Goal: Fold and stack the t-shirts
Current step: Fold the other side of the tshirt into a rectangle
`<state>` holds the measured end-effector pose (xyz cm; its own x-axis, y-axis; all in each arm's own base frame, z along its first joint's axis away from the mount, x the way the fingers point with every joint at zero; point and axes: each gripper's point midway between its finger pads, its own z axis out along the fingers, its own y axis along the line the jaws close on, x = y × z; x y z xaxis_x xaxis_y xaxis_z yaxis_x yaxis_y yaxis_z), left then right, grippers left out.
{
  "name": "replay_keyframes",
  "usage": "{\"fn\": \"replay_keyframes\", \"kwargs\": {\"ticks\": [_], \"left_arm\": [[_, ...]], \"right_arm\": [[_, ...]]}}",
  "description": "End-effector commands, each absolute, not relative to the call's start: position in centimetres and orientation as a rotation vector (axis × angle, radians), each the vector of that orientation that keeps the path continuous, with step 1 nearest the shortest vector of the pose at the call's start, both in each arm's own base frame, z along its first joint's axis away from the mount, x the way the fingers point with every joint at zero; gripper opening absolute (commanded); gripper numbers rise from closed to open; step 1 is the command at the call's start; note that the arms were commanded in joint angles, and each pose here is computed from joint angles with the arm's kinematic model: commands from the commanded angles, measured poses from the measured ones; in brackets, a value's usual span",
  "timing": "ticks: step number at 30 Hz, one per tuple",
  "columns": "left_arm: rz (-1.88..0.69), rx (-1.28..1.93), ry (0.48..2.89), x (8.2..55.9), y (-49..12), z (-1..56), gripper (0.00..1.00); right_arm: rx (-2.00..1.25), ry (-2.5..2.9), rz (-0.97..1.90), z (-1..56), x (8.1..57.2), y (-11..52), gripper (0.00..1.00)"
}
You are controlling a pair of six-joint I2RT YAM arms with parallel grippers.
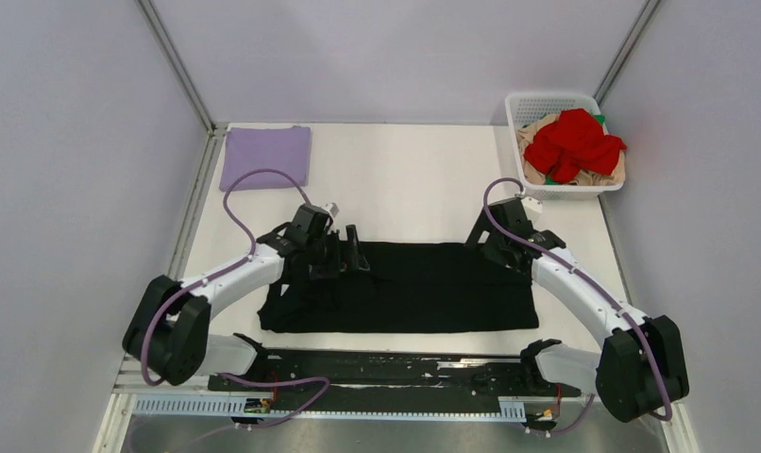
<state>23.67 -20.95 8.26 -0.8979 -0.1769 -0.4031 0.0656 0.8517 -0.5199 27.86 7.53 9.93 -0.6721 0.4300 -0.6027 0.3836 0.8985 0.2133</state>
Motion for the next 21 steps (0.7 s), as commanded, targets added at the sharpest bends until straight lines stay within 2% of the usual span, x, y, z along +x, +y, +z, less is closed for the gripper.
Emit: {"fn": "replay_keyframes", "kwargs": {"ticks": [1, 8, 12, 14, 21], "left_arm": [[-0.876, -0.017, 2.612, 23.8, -23.3, 7.6, 1.00], [-0.521, -0.080, 2.851, 20.0, -18.1, 3.5, 1.00], [-0.310, -0.135, 2.965, 16.8, -14.6, 3.6, 1.00], [-0.273, -0.154, 2.987, 15.5, -13.6, 4.4, 1.00], [-0.400, -0.244, 3.008, 12.1, -13.5, 6.4, 1.00]], "right_arm": [[0.529, 2.401, 0.150, 8.8, 28.4, 8.8, 1.00], [0.551, 2.419, 0.073, 7.4, 27.7, 7.5, 1.00], [0.547, 2.420, 0.054, 7.2, 27.6, 7.1, 1.00], [0.553, 2.418, 0.045, 7.1, 27.6, 6.9, 1.00], [0.553, 2.412, 0.042, 7.3, 27.8, 6.7, 1.00]]}}
